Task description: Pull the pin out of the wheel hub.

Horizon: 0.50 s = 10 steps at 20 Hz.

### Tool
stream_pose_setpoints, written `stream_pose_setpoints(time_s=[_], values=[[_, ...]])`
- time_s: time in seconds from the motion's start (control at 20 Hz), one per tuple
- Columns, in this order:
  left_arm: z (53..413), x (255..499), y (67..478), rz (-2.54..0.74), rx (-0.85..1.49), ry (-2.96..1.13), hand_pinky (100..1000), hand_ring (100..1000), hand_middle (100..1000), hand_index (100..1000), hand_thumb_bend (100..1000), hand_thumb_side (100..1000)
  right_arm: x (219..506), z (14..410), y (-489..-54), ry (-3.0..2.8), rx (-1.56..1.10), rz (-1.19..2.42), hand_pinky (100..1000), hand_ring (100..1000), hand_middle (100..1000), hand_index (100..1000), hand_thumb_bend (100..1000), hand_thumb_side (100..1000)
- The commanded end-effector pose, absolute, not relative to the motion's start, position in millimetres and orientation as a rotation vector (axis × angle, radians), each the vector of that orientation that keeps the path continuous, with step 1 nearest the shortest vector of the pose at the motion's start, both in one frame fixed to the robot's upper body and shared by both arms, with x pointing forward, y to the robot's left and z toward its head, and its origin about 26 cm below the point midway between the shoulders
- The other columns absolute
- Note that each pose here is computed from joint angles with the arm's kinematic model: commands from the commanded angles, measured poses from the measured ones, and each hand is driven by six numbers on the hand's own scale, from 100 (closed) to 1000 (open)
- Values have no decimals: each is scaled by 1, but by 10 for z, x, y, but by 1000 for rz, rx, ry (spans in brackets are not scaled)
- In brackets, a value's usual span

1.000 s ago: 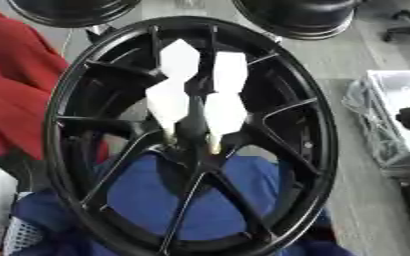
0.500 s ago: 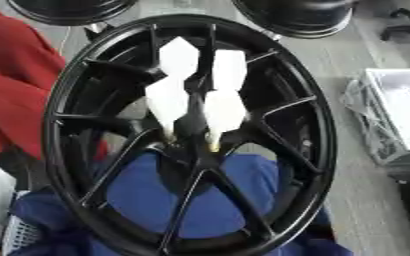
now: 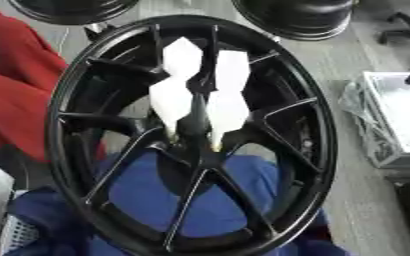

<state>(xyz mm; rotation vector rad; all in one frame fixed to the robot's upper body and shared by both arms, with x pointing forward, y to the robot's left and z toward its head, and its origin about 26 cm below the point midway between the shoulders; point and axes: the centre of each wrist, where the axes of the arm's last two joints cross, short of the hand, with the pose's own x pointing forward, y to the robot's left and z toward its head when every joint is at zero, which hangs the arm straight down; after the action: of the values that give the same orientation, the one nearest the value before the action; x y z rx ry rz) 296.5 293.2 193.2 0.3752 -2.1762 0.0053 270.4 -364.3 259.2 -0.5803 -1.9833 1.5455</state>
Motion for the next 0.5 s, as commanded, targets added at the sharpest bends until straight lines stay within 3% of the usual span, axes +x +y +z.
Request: stream_pose_setpoints(time_s=[0.05, 0.5], values=[[2020, 2934, 2942, -34, 392, -2204, 701, 715, 577, 657, 480, 540, 2708, 2867, -3592, -1878, -609, 1750, 842, 805, 740, 838, 100, 612], [2014, 2933, 2929, -57, 380, -2198, 701, 717, 578, 657, 474, 542, 2771, 3293, -3316, -1768, -568, 1970, 844, 825, 752, 855, 100, 698]])
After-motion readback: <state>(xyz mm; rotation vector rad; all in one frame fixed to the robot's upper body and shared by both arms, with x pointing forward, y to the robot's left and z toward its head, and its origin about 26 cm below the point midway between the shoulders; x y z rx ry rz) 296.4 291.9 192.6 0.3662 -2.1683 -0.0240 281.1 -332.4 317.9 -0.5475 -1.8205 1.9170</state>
